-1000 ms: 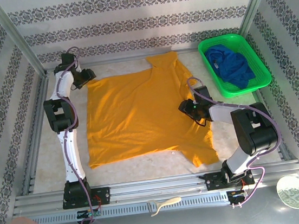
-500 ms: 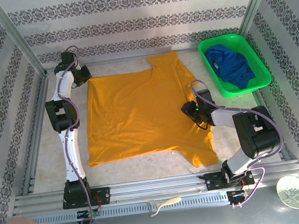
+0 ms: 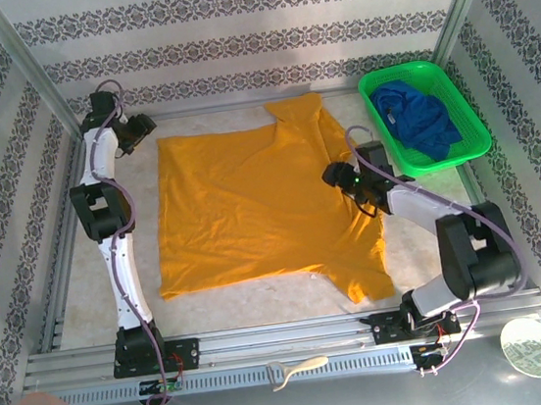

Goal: Fold the inside-out t-shirt

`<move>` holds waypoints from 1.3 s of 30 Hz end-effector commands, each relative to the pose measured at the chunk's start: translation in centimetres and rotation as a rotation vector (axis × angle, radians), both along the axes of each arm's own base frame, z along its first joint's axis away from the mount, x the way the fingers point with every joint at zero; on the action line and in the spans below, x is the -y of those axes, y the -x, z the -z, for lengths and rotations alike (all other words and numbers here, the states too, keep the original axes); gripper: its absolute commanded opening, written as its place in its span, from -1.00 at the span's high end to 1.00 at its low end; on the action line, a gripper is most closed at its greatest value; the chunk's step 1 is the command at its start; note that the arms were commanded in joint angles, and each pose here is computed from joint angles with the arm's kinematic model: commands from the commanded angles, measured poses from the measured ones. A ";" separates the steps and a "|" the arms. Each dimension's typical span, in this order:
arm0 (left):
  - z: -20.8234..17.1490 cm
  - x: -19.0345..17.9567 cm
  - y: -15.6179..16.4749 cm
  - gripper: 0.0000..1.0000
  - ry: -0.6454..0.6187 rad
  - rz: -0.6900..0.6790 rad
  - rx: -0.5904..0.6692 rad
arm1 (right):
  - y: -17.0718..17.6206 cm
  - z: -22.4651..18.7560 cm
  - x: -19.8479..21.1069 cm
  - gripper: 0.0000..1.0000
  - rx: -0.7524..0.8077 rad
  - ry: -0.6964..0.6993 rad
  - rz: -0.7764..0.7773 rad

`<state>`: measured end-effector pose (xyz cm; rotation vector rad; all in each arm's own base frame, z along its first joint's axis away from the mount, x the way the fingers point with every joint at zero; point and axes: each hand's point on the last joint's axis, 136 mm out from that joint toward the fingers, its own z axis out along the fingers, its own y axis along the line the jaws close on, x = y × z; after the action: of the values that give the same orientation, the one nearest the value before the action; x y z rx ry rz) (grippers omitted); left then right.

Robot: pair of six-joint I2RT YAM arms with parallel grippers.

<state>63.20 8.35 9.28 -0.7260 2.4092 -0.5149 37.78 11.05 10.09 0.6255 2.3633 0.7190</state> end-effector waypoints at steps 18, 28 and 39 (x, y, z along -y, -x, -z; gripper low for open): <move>-7.9 11.9 29.8 -0.66 0.159 0.110 0.082 | 9.3 -4.3 0.2 -0.50 -0.006 0.026 -0.144; -2.9 12.8 42.9 -0.62 0.146 -0.049 -0.008 | 19.6 -0.1 -0.3 -0.25 -0.132 0.169 -0.171; 2.2 9.9 45.7 -0.21 0.057 -0.279 -0.141 | 20.6 -1.2 -1.4 -0.22 -0.062 0.391 -0.305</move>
<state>19.35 -2.97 9.59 -0.9968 2.3336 -0.5677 16.36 13.14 10.07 0.1704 2.6341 0.4624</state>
